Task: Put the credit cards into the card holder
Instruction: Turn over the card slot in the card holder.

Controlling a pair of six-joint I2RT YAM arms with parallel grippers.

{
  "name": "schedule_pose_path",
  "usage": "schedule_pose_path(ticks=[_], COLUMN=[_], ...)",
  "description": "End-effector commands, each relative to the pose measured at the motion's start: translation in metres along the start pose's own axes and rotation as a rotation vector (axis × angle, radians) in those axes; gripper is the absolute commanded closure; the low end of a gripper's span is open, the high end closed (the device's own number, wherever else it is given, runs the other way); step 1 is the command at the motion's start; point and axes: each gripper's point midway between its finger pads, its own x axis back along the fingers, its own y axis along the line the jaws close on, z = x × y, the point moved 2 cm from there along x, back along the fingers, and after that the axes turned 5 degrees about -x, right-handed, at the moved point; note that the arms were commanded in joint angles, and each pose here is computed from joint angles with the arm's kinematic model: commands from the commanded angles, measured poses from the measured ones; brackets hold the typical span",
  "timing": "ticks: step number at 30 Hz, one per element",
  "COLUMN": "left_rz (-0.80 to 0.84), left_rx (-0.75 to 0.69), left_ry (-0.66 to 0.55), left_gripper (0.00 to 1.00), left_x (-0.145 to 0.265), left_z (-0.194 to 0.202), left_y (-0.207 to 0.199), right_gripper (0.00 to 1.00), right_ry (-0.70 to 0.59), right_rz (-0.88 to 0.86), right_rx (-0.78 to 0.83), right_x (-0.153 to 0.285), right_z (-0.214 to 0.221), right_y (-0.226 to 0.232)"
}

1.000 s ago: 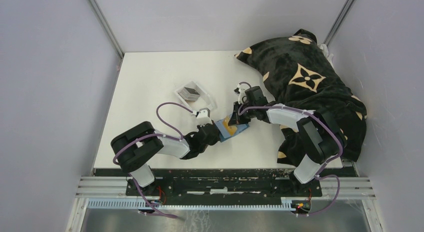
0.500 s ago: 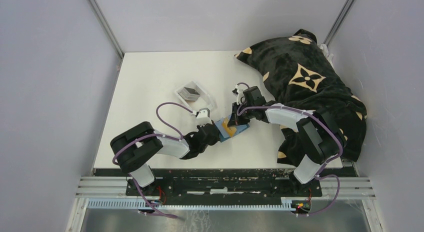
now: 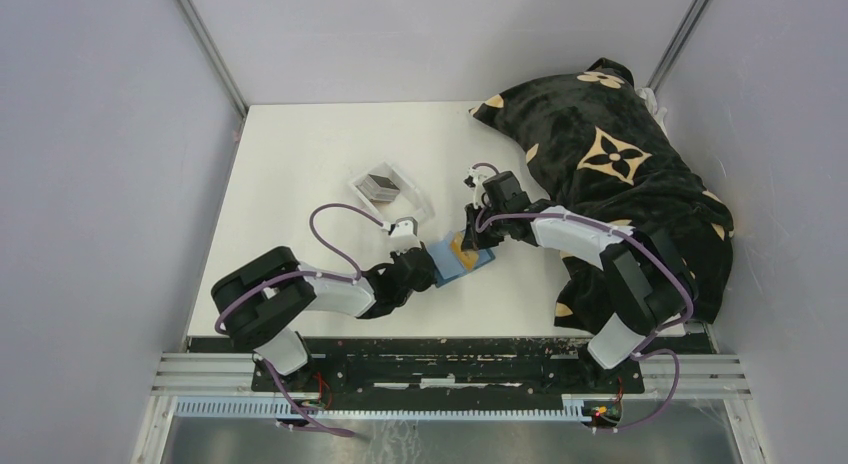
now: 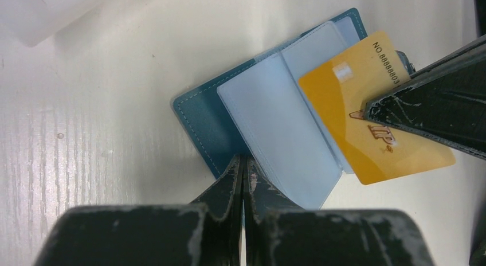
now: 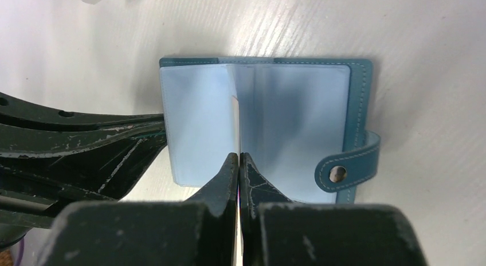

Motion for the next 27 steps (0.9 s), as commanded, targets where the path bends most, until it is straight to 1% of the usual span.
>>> schedule_pose_path(ticks=[1, 9, 27], left_rz=[-0.171, -0.18, -0.211], left_rx=[-0.104, -0.106, -0.118], left_ry=[0.126, 0.133, 0.154], left_gripper=[0.95, 0.93, 0.97], left_x=[0.011, 0.014, 0.01], left_z=[0.038, 0.039, 0.05], left_y=[0.055, 0.058, 0.067], right_gripper=[0.99, 0.99, 0.99], right_ry=[-0.083, -0.074, -0.057], right_rz=[0.053, 0.055, -0.039], right_rx=[0.052, 0.046, -0.042], right_x=[0.011, 0.004, -0.015], right_z=[-0.021, -0.018, -0.009], right_y=[-0.001, -0.005, -0.002])
